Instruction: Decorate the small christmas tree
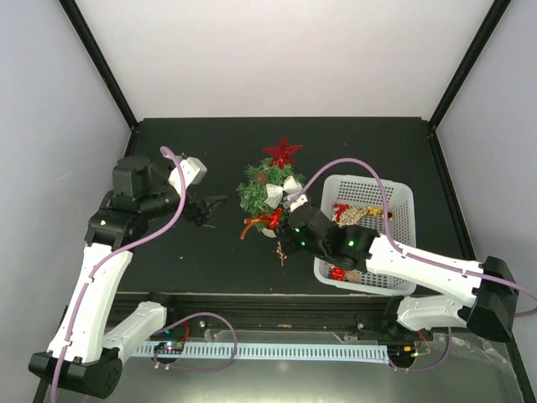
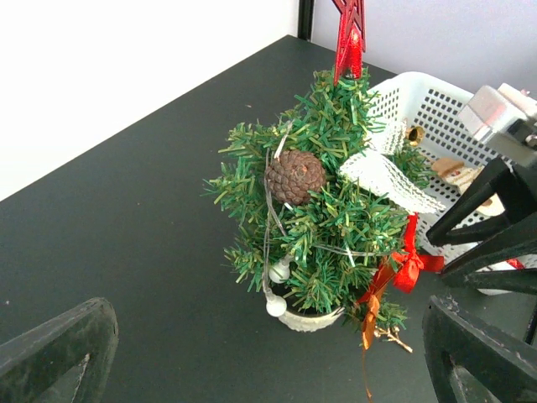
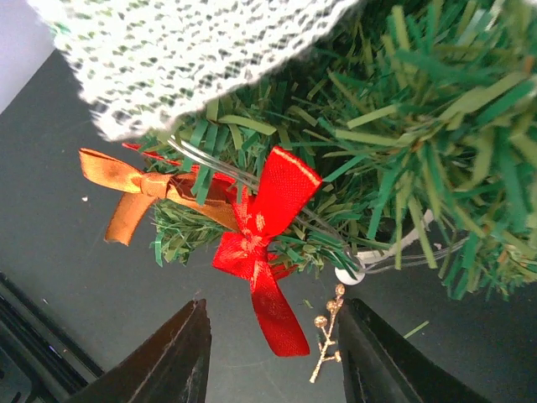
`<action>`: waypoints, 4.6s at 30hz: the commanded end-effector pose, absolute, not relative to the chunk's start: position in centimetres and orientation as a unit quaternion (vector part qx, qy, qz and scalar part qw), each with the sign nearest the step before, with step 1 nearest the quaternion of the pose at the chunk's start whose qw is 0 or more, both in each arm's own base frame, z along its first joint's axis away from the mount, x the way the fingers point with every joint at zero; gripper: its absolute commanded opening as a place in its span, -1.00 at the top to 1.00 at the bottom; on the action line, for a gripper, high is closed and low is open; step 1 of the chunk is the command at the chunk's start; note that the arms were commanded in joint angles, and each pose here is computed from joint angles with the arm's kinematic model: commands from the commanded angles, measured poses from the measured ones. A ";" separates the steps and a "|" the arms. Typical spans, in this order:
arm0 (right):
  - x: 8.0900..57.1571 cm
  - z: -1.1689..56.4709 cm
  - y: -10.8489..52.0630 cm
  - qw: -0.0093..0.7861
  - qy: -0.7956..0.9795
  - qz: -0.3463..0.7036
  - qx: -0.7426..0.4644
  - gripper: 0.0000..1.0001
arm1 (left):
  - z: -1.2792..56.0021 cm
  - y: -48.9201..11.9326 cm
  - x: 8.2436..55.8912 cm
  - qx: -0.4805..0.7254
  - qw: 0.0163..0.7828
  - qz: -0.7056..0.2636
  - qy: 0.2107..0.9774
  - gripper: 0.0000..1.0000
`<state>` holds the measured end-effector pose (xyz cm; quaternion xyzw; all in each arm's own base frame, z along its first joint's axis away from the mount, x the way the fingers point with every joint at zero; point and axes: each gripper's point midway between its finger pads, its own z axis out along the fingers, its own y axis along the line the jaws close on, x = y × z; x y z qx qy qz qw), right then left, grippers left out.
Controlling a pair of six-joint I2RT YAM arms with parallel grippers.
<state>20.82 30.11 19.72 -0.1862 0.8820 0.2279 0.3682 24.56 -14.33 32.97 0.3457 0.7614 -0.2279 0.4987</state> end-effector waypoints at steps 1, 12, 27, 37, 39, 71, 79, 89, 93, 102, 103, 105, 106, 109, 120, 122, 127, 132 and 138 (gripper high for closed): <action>21.3 19.5 30.8 0.370 0.880 0.237 -0.182 0.12 | 33.5 -14.3 24.4 0.346 0.507 -0.232 0.754 -0.98; 21.7 18.8 31.0 0.368 0.882 0.233 -0.183 0.80 | 33.4 -14.3 24.4 0.346 0.507 -0.231 0.755 -0.98; 22.0 24.3 27.0 0.444 0.854 0.233 -0.140 0.98 | 33.4 -14.3 24.6 0.346 0.506 -0.231 0.755 -0.98; 22.9 19.6 18.7 0.418 0.902 0.100 -0.035 0.98 | 33.5 -14.3 24.6 0.345 0.506 -0.232 0.756 -0.98; 22.9 18.9 16.9 0.417 0.905 0.083 -0.009 0.98 | 33.4 -14.4 24.6 0.345 0.505 -0.233 0.756 -0.98; 21.2 16.3 21.1 0.310 0.934 0.123 -0.126 0.14 | 33.4 -14.4 24.7 0.345 0.501 -0.235 0.758 -0.98; 19.9 14.6 28.2 0.266 0.931 0.169 -0.181 0.14 | 33.5 -14.3 24.7 0.344 0.504 -0.229 0.758 -0.98; 20.3 10.3 29.2 0.284 0.923 0.211 -0.150 0.02 | 33.5 -14.2 24.8 0.343 0.507 -0.227 0.758 -0.98; 19.5 8.7 29.6 0.266 0.925 0.224 -0.151 0.01 | 33.4 -14.2 24.9 0.343 0.506 -0.227 0.758 -0.98; 18.5 6.3 30.8 0.235 0.934 0.210 -0.167 0.00 | 33.4 -14.2 25.0 0.342 0.506 -0.225 0.759 -0.98; 18.4 6.0 30.9 0.232 0.936 0.203 -0.168 0.00 | 33.3 -14.2 25.0 0.342 0.506 -0.225 0.759 -0.98; 18.4 5.5 31.0 0.226 0.940 0.192 -0.168 0.00 | 33.4 -14.1 25.0 0.342 0.506 -0.224 0.760 -0.98; 18.4 5.2 30.9 0.222 0.942 0.186 -0.168 0.00 | 33.4 -14.1 25.0 0.342 0.506 -0.224 0.760 -0.98; 18.3 5.2 30.4 0.223 0.944 0.181 -0.161 0.00 | 33.4 -14.1 24.9 0.343 0.507 -0.225 0.759 -0.98; 18.8 7.5 28.1 0.256 0.943 0.156 -0.145 0.00 | 33.6 -14.2 24.9 0.342 0.506 -0.229 0.758 -0.98; 18.9 7.4 27.6 0.258 0.945 0.143 -0.143 0.00 | 33.6 -14.2 24.9 0.342 0.506 -0.229 0.758 -0.98; 19.6 6.1 25.1 0.253 0.955 0.097 -0.121 0.00 | 33.7 -14.2 24.8 0.343 0.507 -0.229 0.757 -0.98; 20.8 4.4 21.3 0.240 0.966 0.059 -0.076 0.02 | 33.9 -14.2 24.8 0.343 0.507 -0.229 0.757 -0.98; 22.8 4.8 15.1 0.268 0.963 -0.006 0.003 0.02 | 33.9 -14.2 24.7 0.342 0.507 -0.230 0.757 -0.98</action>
